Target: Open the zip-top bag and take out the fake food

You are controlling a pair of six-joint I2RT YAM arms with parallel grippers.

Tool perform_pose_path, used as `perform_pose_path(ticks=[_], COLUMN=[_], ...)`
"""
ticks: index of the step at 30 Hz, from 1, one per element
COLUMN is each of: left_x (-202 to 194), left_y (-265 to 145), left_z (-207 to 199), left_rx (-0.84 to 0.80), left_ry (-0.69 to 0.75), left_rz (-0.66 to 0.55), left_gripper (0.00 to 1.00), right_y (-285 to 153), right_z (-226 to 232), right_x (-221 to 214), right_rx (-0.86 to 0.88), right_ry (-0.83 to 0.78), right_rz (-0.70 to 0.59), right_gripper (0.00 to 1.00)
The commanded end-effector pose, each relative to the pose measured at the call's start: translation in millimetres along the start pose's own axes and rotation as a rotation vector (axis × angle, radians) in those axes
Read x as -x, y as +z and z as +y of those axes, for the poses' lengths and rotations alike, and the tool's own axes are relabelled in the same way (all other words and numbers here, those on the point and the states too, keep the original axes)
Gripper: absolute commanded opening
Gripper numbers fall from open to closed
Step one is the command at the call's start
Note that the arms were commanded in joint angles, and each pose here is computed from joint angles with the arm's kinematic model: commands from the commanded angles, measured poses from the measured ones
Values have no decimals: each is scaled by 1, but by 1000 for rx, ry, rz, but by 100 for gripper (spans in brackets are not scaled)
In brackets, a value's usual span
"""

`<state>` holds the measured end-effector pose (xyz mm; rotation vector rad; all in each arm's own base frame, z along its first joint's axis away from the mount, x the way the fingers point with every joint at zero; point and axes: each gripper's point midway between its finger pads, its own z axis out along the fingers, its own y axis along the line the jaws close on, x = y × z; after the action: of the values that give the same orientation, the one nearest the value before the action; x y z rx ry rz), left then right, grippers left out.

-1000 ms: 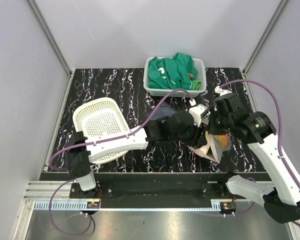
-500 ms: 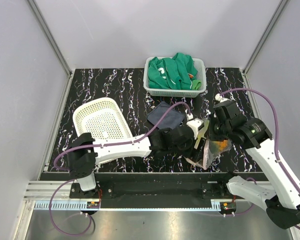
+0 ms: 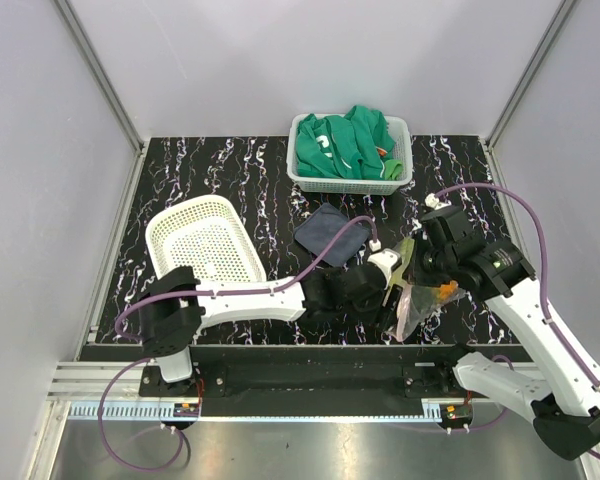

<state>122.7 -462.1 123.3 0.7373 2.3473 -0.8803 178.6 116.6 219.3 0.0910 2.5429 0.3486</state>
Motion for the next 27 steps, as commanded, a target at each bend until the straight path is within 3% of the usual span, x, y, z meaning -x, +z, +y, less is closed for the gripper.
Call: perform_pose_path(ticks=[1,5,9,14,20,27], left_x=[10,15,21,56,85,77], left_y=[6,3,-3,-32,-67,-101], left_z=[-1,-2,-7,-30,-52,-52], left_rx=[11,15,-1,-27,-79,-131], left_ry=[19,30,35,59,53,75], left_rz=[-48,-61,-70,-91,-100,-74], left_gripper=[60,50,24,0,0,0], right_y=[-3,-3,0,8,3,3], right_z=[4,3,0,-2,1,-6], right_x=[10,9,8,6,10,13], right_rx=[35,41,38,60,97,57], right_ry=[18,16,16,23,18,30], right_rz=[-79,-94,-106,-158,-196,-217], right_gripper=[0,0,0,0,0,0])
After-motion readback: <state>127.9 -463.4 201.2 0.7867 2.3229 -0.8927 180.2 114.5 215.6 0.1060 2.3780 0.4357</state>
